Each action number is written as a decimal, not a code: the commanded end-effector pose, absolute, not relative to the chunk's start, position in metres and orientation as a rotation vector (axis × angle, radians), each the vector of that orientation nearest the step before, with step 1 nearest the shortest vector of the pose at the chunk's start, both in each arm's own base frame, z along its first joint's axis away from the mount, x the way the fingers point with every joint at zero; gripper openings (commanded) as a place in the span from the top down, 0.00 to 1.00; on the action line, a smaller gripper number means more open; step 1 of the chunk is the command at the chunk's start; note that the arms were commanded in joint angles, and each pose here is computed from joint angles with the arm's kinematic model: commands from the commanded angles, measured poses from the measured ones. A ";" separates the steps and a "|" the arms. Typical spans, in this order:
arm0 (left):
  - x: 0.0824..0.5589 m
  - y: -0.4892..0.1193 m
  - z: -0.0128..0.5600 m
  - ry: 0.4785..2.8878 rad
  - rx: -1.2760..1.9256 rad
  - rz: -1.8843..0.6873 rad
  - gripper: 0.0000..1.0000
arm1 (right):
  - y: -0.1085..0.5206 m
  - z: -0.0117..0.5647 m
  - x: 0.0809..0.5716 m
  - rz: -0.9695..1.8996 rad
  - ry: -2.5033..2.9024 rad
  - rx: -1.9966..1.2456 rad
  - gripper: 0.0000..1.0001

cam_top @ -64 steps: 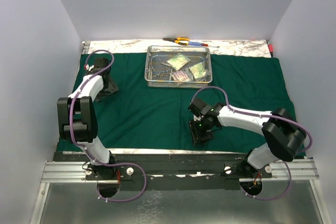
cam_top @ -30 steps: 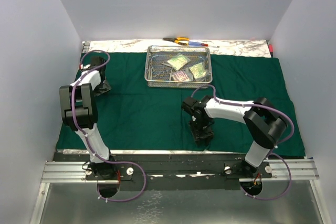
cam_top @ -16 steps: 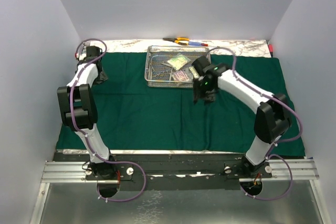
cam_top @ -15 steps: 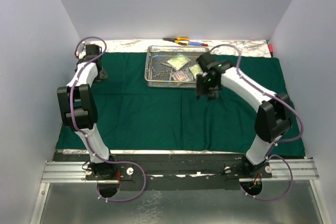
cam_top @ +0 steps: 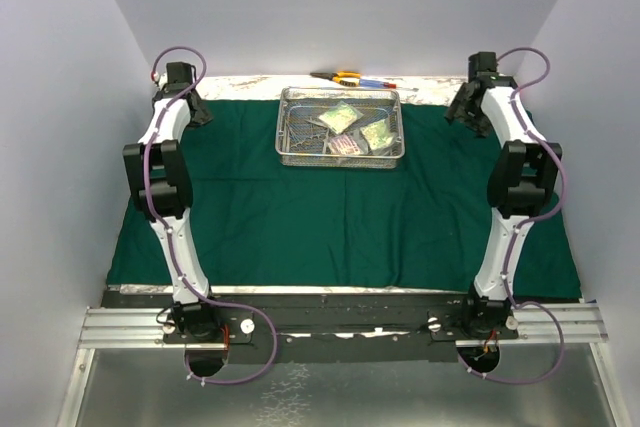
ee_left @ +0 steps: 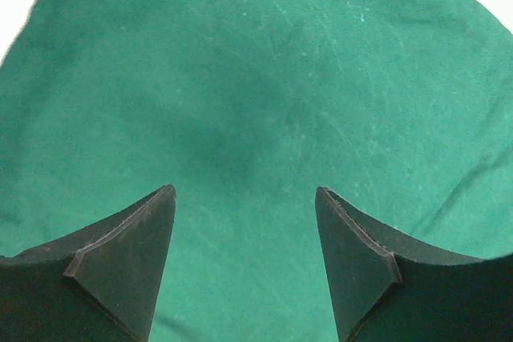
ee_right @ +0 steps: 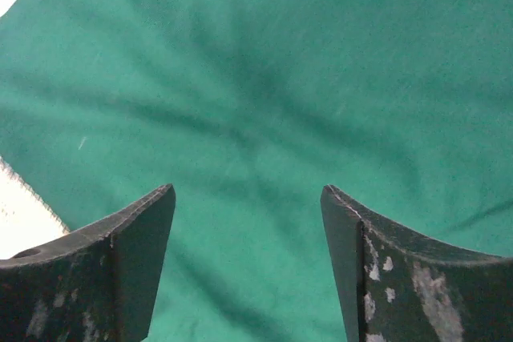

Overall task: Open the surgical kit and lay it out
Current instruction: Smooth out the surgical kit at the center of the board.

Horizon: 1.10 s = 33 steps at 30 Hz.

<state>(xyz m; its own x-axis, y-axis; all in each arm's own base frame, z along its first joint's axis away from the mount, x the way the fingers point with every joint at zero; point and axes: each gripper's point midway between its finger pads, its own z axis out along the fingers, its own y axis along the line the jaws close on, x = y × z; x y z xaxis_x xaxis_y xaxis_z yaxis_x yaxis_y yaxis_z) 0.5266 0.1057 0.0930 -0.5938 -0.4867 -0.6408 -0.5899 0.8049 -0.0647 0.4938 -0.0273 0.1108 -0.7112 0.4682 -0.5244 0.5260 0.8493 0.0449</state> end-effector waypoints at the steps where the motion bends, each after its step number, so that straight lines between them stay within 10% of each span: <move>1: 0.551 0.105 0.084 2.331 -0.736 0.157 0.28 | -0.092 0.092 0.522 -0.286 2.409 0.842 0.20; 33: 0.583 0.134 0.022 2.315 -0.819 0.241 0.28 | -0.159 -0.014 0.590 -0.156 2.417 0.721 0.22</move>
<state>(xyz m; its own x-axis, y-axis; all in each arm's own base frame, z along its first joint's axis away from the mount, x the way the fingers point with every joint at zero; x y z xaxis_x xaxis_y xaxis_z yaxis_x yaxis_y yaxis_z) 0.5781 0.1181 0.0351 -0.6025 -0.4762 -0.6404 -0.5836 0.8103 -0.0536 0.5922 -0.1532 0.0275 -0.6447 0.4360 -0.6280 0.5342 0.8445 0.0378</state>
